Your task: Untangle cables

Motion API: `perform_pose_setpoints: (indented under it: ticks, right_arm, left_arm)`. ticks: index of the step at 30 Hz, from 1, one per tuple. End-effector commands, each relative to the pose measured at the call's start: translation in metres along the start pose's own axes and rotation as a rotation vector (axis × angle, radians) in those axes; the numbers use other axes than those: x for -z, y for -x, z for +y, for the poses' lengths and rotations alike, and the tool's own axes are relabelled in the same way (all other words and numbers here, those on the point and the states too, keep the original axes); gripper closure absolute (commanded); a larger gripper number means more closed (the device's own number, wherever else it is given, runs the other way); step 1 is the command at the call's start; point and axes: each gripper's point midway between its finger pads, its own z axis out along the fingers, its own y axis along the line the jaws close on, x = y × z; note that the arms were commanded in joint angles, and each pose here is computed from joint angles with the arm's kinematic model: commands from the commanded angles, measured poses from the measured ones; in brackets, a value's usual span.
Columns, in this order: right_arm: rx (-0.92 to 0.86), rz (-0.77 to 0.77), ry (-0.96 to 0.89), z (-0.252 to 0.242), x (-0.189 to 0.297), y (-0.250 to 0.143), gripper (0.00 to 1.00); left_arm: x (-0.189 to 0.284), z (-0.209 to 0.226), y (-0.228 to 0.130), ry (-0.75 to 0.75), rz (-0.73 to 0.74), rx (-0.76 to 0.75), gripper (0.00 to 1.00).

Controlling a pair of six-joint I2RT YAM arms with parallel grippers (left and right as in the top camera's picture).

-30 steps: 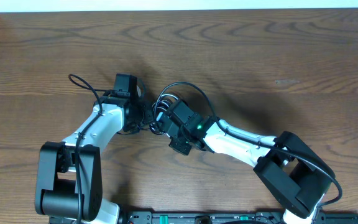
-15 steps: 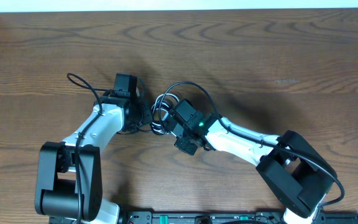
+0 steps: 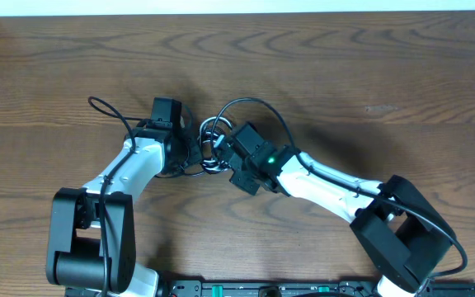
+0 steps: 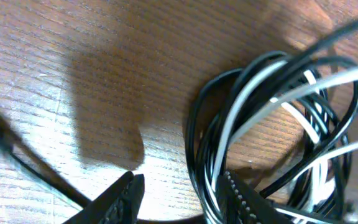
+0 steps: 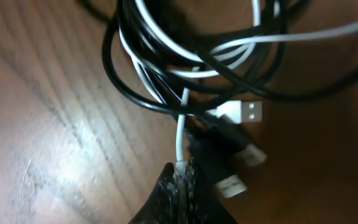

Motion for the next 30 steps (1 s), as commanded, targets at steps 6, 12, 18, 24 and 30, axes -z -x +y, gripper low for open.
perform_pose_setpoints:
  ticks: [6,12,18,24,30]
  right_arm:
    - [0.002,-0.06,-0.038,-0.011,0.009,0.018,0.99]
    - [-0.045,-0.095,0.005,-0.004,0.01,0.026,0.99]
    - [-0.135,-0.123,0.228,0.033,0.015,0.033,0.99]
    - [-0.136,-0.143,0.365,0.054,0.022,0.038,0.99]
    - [-0.17,-0.171,0.364,0.053,0.033,0.047,0.88]
  left_arm:
    - [-0.003,0.008,-0.004,0.026,0.007,-0.005,0.61]
    - [-0.003,0.003,-0.007,-0.001,0.021,-0.006,0.61]
    - [-0.003,0.003,-0.007,-0.001,0.021,-0.006,0.61]
    - [-0.003,0.003,-0.006,-0.001,0.02,-0.006,0.61]
    - [-0.003,0.003,-0.006,-0.001,0.019,-0.006,0.61]
